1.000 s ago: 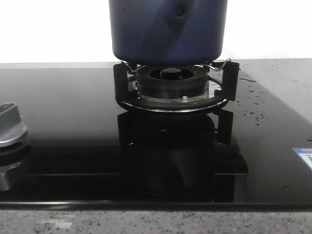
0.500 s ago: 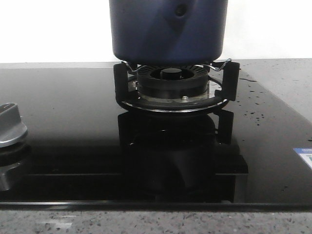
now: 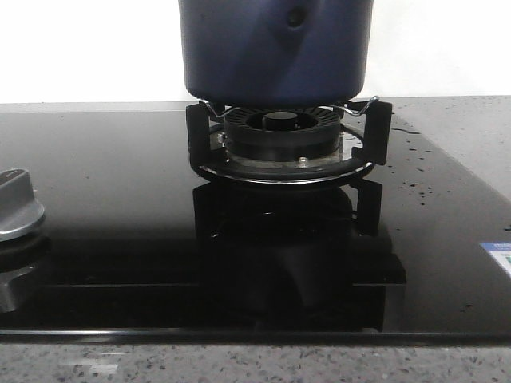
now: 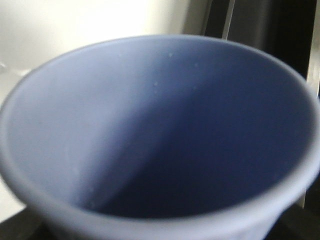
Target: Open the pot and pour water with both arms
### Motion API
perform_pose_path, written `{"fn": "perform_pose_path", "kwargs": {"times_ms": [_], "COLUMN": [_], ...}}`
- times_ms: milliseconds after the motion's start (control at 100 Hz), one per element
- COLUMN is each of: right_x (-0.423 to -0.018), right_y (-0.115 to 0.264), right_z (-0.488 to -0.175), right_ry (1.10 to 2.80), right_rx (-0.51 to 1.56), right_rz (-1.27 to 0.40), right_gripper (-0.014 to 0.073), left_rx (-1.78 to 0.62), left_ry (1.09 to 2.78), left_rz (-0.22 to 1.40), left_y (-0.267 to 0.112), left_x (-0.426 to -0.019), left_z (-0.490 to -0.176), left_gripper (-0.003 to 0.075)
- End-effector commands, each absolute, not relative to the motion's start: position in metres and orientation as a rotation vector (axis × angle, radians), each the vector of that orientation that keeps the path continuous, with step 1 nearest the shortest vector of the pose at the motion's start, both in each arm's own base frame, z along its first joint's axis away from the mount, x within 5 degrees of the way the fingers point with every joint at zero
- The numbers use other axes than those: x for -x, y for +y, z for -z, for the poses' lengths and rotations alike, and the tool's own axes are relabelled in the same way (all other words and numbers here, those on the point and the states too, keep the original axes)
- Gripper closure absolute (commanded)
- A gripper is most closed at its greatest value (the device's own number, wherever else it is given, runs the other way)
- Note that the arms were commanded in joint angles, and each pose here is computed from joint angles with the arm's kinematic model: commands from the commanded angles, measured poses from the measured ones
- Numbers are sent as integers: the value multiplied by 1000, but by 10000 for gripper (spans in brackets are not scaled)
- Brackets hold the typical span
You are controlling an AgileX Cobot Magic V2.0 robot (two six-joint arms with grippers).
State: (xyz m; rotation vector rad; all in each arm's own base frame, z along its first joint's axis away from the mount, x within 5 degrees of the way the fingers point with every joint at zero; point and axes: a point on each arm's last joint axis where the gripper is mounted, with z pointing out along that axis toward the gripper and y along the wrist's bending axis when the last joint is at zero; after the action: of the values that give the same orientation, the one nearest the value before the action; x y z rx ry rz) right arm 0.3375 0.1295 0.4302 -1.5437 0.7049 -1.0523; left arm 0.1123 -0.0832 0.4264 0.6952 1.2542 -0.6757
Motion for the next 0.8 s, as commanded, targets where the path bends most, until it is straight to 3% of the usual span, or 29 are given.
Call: {"fn": "perform_pose_path", "kwargs": {"times_ms": [0,110,320,460,620,790], "right_x": [-326,-326,-329,-329,-307,-273], "right_y": [122,122,119,112,88,49], "right_z": [-458,-458,-447,-446,-464,-459], "right_ry": [658,667,921,1154,1388,1577], "right_rx": [1488,1481,1309,1049,573,230], "right_rz": [1165,1143,916,689,428,385], "right_gripper": [355,355,355,355,355,355], "left_rx": [-649,-649,-649,-650,-650,-651], "left_ry": [1204,1204,1204,1204,1205,1206], "left_rz": [731,731,731,730,729,731], "left_y": [-83,-83,-83,-83,-83,-83], "left_x": [-107,-107,-107,-107,-107,-107], "left_z": [-440,-440,-440,-440,-440,-440], "left_gripper": [457,457,457,457,457,457]}}
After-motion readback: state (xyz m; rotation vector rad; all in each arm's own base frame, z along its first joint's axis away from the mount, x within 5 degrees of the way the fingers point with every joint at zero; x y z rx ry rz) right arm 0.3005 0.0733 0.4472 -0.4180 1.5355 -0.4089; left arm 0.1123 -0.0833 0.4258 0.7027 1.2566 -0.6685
